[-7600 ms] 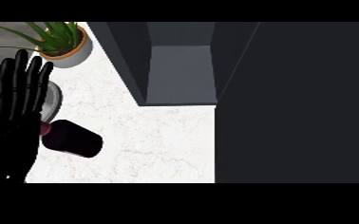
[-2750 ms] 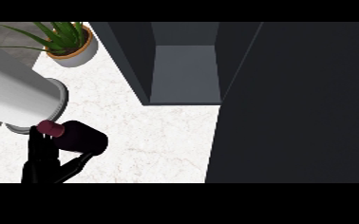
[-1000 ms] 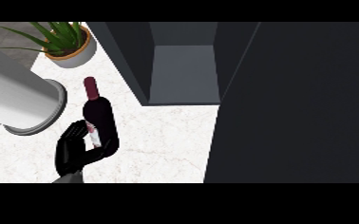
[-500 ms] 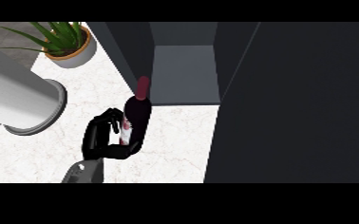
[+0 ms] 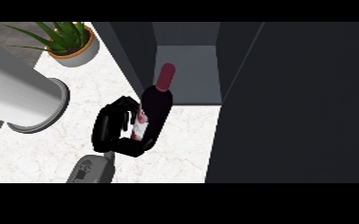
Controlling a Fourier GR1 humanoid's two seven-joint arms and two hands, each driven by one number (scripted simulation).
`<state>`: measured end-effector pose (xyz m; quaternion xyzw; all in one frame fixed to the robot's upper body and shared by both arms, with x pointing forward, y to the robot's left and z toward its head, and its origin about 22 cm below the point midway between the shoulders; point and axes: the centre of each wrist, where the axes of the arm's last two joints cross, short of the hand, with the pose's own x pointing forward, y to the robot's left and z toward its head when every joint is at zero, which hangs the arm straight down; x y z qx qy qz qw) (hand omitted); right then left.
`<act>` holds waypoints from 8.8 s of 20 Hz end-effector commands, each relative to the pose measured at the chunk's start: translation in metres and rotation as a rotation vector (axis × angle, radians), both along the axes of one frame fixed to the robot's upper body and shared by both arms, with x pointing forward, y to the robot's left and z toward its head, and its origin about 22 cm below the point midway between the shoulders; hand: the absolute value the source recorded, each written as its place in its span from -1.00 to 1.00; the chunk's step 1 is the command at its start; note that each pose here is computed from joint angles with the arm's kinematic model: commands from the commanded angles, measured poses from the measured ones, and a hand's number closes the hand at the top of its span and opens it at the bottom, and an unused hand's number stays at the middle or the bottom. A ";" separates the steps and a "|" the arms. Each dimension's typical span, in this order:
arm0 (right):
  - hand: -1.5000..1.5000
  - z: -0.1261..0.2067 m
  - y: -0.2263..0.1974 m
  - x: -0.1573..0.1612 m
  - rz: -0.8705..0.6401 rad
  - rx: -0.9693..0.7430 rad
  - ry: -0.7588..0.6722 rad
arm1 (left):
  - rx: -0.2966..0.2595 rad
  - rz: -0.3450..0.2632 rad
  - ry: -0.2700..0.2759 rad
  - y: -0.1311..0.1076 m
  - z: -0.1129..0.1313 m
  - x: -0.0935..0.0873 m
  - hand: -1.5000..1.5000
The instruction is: Pick up the wine, place it into the cabinet and close the cabinet
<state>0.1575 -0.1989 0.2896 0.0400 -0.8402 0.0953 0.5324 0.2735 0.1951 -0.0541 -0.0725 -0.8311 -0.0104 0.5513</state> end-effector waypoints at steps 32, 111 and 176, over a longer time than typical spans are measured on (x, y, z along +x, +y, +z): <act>-1.00 -0.006 -0.012 -0.012 0.065 0.013 0.013 | 0.064 0.081 -0.024 -0.126 0.159 0.082 1.00; -1.00 -0.007 0.002 0.016 0.150 0.011 -0.015 | 0.192 0.416 0.220 -0.069 0.059 0.148 1.00; -1.00 -0.011 -0.005 0.025 0.185 0.034 -0.009 | -0.052 0.392 0.395 -0.094 0.076 0.152 1.00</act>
